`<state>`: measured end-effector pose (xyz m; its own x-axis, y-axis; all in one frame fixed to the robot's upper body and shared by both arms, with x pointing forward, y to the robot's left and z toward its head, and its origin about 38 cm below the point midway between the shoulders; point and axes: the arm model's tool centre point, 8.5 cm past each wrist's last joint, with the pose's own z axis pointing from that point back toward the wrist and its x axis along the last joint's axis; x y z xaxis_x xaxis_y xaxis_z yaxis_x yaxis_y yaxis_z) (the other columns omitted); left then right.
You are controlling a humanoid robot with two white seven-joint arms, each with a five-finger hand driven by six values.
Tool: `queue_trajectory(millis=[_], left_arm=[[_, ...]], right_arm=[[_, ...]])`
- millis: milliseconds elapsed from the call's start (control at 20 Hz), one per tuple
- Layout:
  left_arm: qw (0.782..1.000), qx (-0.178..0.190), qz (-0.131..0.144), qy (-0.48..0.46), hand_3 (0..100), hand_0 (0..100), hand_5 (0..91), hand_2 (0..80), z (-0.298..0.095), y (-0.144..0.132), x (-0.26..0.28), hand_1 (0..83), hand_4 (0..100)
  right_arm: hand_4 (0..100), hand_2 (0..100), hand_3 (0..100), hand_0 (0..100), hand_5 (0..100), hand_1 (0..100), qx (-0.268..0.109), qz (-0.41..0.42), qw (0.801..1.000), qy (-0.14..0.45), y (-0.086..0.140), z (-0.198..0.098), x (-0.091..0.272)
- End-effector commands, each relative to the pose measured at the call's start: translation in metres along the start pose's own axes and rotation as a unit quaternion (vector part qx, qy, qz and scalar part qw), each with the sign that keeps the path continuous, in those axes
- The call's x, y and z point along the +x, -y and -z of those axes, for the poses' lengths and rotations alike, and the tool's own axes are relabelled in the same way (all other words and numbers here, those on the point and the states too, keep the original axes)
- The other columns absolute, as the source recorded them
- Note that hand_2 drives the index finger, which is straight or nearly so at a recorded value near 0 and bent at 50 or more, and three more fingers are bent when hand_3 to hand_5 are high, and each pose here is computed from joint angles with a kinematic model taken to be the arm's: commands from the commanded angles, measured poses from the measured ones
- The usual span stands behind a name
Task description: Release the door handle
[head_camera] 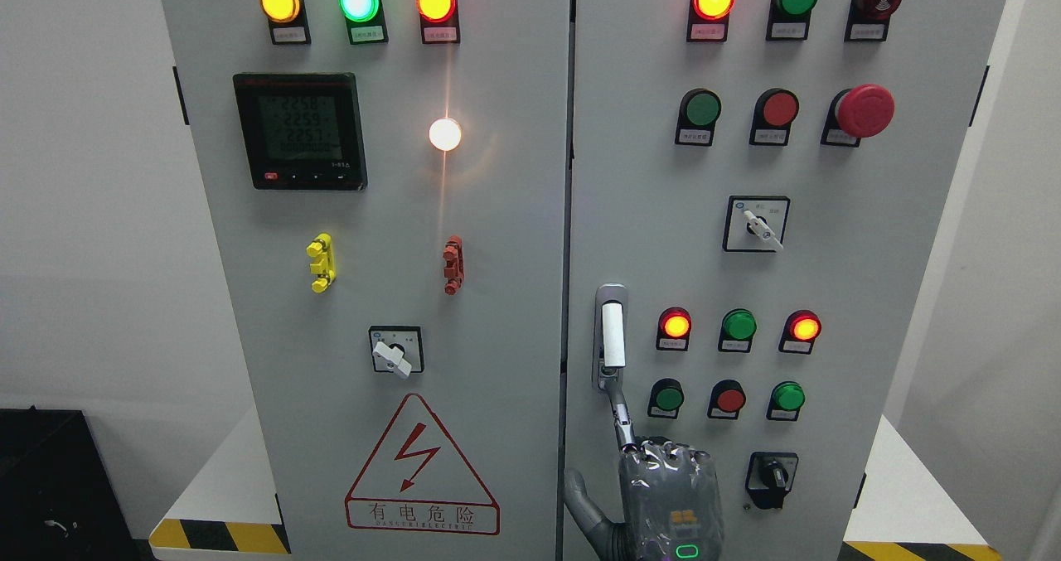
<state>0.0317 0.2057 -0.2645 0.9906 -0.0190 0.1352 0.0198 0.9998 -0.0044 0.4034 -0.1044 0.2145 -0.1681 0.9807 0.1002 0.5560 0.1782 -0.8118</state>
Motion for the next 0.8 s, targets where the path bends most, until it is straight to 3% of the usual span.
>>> queue_trajectory(millis=[0,351,751], left_arm=[[1.000,0.000,-0.001,-0.009,0,12,0.0,0.0,-0.001,0.000,-0.011,55.6,0],[1.000,0.000,-0.001,-0.009,0,12,0.0,0.0,-0.001,0.000,-0.011,55.6,0],[1.000,0.000,-0.001,-0.009,0,12,0.0,0.0,-0.001,0.000,-0.011,55.6,0]], right_arm=[[100,13,100,36,100,27,-0.015,0.007,1.000,0.005,0.010,0.002,0.004],[100,20,100,37,100,27,-0.018,0.009,1.000,0.008,0.012,0.002,0.006],[100,49,100,43,100,34,-0.038,0.015,0.999,0.012,0.026,0.005,0.006]])
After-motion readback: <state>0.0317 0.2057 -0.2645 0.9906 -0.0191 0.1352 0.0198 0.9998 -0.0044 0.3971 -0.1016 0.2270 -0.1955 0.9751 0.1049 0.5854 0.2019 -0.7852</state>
